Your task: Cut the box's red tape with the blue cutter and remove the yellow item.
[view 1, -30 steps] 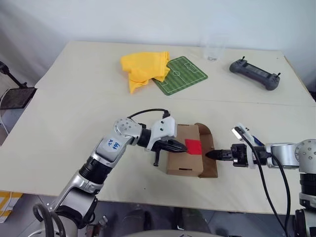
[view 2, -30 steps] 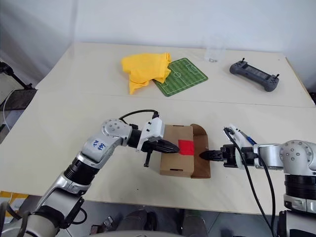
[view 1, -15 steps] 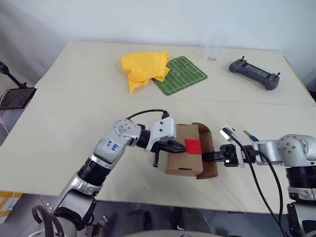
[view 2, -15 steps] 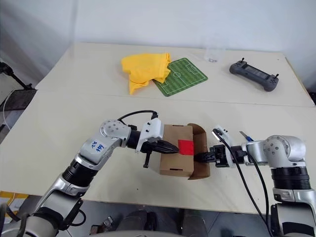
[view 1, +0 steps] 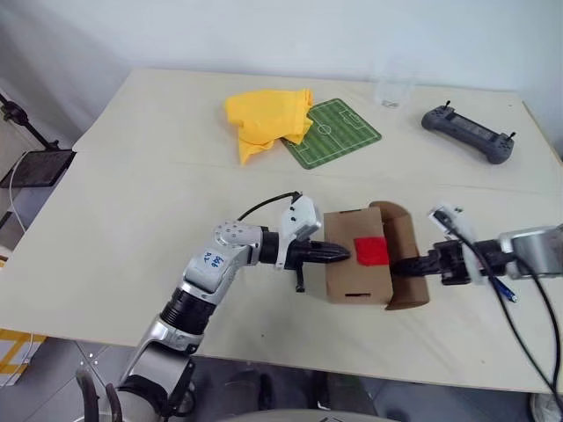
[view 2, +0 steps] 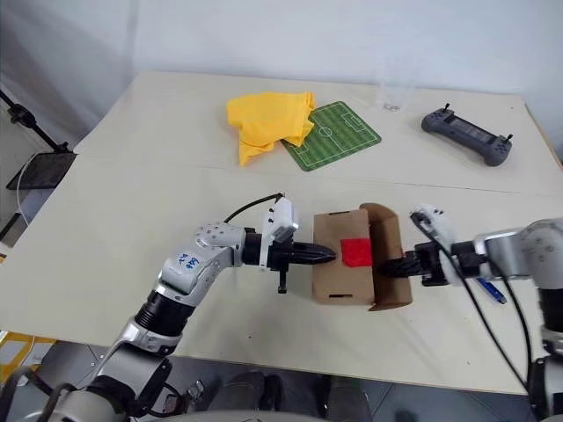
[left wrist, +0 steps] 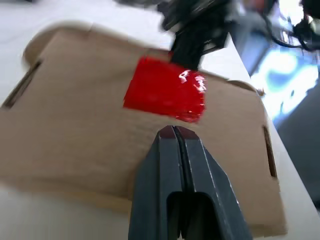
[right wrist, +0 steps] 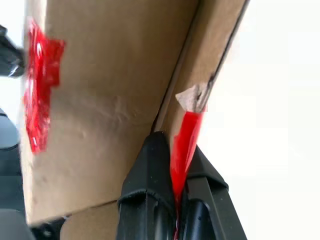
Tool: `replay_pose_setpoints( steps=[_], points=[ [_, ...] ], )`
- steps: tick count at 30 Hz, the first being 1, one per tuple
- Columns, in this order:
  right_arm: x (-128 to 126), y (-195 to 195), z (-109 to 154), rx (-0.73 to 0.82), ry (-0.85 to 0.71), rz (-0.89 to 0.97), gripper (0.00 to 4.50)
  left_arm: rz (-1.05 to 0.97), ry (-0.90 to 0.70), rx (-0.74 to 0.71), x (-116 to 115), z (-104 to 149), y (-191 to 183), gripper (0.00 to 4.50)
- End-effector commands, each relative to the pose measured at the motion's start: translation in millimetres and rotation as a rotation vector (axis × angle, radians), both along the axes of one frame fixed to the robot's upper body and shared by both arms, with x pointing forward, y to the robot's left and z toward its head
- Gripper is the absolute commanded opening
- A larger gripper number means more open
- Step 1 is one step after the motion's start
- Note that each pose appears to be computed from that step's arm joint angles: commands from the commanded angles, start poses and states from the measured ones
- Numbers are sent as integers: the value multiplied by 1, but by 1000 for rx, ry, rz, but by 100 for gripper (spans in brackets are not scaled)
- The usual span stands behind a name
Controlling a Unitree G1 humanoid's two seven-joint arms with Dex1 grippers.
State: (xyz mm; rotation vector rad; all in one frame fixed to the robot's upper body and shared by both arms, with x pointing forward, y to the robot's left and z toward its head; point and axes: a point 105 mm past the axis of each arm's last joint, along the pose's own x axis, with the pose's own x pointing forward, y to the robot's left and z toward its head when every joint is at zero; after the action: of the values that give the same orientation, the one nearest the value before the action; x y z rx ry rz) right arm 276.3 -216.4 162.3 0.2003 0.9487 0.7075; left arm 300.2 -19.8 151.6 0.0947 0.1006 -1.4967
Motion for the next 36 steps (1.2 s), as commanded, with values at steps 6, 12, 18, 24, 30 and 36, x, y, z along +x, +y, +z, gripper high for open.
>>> replay_pose_setpoints(
  steps=[6,12,18,24,30,36],
  points=[
    [-16,4,62,-118,-115,112,2,48,-1,-44,0,-11,-34,0],
    [-16,8,68,-175,-99,118,2,75,7,-61,0,-17,-47,0],
    [-9,15,56,-198,-50,105,2,121,12,-54,4,-23,-47,0],
    [4,11,48,-230,-56,29,2,156,-13,-41,10,-24,-42,0],
    [17,10,47,-258,-96,-28,2,167,-57,-33,12,-22,-38,0],
    [23,11,56,-331,-150,-35,2,146,-136,16,12,-22,-8,0]
  ],
)
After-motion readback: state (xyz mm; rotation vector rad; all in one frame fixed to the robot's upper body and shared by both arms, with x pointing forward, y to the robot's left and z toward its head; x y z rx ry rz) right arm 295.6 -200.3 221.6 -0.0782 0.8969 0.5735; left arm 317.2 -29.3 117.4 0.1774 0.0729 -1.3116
